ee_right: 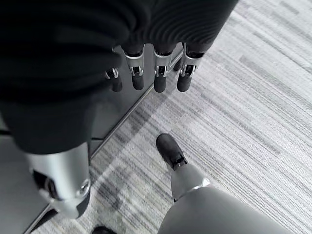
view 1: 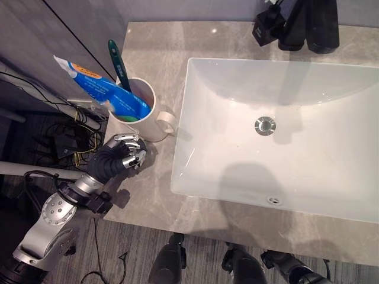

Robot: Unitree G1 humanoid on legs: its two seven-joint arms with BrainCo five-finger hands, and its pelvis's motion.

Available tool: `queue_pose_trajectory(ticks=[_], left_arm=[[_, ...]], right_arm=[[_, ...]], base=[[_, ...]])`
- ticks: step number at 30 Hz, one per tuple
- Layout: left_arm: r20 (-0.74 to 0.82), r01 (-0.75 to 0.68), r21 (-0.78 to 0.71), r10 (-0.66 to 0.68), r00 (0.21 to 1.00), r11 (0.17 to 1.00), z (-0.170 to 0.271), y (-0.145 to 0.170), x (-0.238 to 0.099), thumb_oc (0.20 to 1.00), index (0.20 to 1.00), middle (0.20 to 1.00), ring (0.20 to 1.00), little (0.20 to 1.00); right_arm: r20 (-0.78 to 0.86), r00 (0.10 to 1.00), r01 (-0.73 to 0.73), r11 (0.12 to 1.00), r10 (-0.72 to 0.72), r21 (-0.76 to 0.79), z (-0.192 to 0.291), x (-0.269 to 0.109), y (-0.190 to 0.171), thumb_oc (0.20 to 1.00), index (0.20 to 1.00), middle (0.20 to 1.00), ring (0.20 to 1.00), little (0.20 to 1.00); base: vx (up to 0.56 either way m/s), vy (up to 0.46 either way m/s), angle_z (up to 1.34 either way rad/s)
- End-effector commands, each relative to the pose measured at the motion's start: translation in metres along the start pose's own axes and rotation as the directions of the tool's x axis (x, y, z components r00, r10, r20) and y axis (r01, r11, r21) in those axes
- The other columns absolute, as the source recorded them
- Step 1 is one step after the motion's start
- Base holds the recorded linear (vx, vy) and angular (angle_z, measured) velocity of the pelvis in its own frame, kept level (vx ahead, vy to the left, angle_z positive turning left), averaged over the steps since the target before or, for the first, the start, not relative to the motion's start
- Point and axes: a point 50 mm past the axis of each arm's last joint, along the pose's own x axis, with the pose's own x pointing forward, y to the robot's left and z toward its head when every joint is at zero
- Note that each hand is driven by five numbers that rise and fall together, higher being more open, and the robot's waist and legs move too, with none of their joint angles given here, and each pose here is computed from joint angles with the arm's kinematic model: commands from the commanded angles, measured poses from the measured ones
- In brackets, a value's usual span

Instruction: Put brush and paste in cup on sink, flatten towel.

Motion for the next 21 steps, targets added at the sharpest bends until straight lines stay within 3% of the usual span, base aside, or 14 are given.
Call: queue_pose_trajectory(ticks=[1,11,16,18,21], left_arm=[[-0.082,0.025,-0.058,-0.03,0.996,0.998,-0.018,-0.008,-0.008,0.2,0.2,0.2,0.2,0.2],[-0.163,0.193,-0.094,-0.206,0.965,0.977,-0.019,-0.022,-0.009,0.2,0.2,0.2,0.2,0.2],[-0.153,0.178,-0.082,-0.189,0.97,0.981,-0.02,-0.02,-0.008,0.2,0.2,0.2,0.2,0.2],[-0.131,0.091,-0.028,-0.094,0.987,0.995,-0.02,-0.012,-0.009,0.2,0.2,0.2,0.2,0.2],[-0.124,0.054,0.002,-0.053,0.991,0.999,-0.019,-0.007,-0.01,0.2,0.2,0.2,0.2,0.2]], right_arm=[[0.012,1.0,-0.006,1.0,0.006,0.005,0.005,0.0,0.004,1.0,1.0,1.0,1.0,1.0],[-0.007,0.999,-0.045,0.999,0.045,-0.002,-0.002,-0.003,0.013,1.0,1.0,1.0,1.0,1.0],[-0.013,0.999,-0.052,0.999,0.052,0.005,-0.005,-0.004,0.015,1.0,1.0,1.0,1.0,1.0],[-0.023,0.999,-0.041,0.999,0.041,0.011,-0.009,-0.005,0.014,1.0,1.0,1.0,1.0,1.0],[-0.027,0.999,-0.033,0.999,0.034,0.015,-0.011,-0.005,0.012,1.0,1.0,1.0,1.0,1.0]], base=[[0.02,0.01,-0.04],[0.03,0.0,-0.05],[0.0,0.001,-0.01],[-0.02,-0.004,0.0],[0.0,0.0,0.0]])
